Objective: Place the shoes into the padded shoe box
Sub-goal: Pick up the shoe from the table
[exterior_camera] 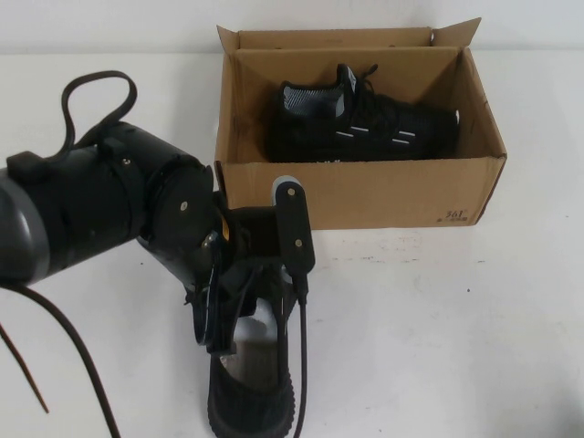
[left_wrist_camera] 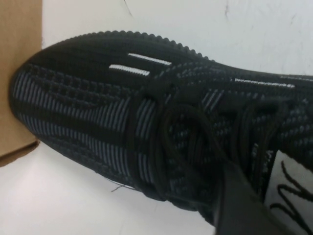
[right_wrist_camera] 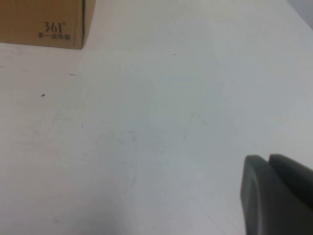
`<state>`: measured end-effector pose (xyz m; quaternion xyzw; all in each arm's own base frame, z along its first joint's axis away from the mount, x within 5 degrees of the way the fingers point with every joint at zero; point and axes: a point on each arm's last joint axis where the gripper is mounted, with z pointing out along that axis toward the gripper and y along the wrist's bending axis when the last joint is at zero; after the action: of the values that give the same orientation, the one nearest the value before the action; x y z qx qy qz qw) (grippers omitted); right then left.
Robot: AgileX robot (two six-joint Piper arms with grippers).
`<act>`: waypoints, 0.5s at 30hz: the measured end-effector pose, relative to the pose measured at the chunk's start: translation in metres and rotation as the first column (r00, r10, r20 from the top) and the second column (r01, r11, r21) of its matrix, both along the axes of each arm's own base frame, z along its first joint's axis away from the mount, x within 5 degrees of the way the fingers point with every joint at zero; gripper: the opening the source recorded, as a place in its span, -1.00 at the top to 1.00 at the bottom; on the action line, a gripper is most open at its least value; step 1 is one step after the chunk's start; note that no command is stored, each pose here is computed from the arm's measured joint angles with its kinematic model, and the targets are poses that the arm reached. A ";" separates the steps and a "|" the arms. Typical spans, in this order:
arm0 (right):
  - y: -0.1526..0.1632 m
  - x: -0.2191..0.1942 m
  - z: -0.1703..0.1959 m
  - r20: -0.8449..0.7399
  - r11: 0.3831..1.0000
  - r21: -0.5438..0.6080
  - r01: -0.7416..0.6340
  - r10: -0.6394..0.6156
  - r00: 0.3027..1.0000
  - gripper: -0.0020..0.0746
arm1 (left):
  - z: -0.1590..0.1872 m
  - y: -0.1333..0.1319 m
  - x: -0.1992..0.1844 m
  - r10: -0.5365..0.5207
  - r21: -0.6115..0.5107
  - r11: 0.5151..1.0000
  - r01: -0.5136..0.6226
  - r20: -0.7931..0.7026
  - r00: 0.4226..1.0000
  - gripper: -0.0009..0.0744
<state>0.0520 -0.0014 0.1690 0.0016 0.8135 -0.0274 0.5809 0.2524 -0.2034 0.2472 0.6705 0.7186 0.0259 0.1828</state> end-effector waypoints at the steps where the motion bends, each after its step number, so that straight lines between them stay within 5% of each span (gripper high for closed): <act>1: 0.000 0.000 0.000 0.000 1.000 0.000 0.000 0.000 1.000 0.97 | 0.000 0.000 0.000 0.000 0.001 1.000 0.000 -0.001 1.000 0.41; 15: 0.000 0.000 0.000 0.000 1.000 0.000 0.000 0.000 1.000 0.97 | 0.003 0.001 -0.002 0.001 0.001 1.000 -0.001 -0.004 1.000 0.94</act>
<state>0.0520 -0.0014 0.1690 0.0016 0.8135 -0.0274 0.5809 0.2507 -0.2023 0.2501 0.6702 0.7194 0.0250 0.1809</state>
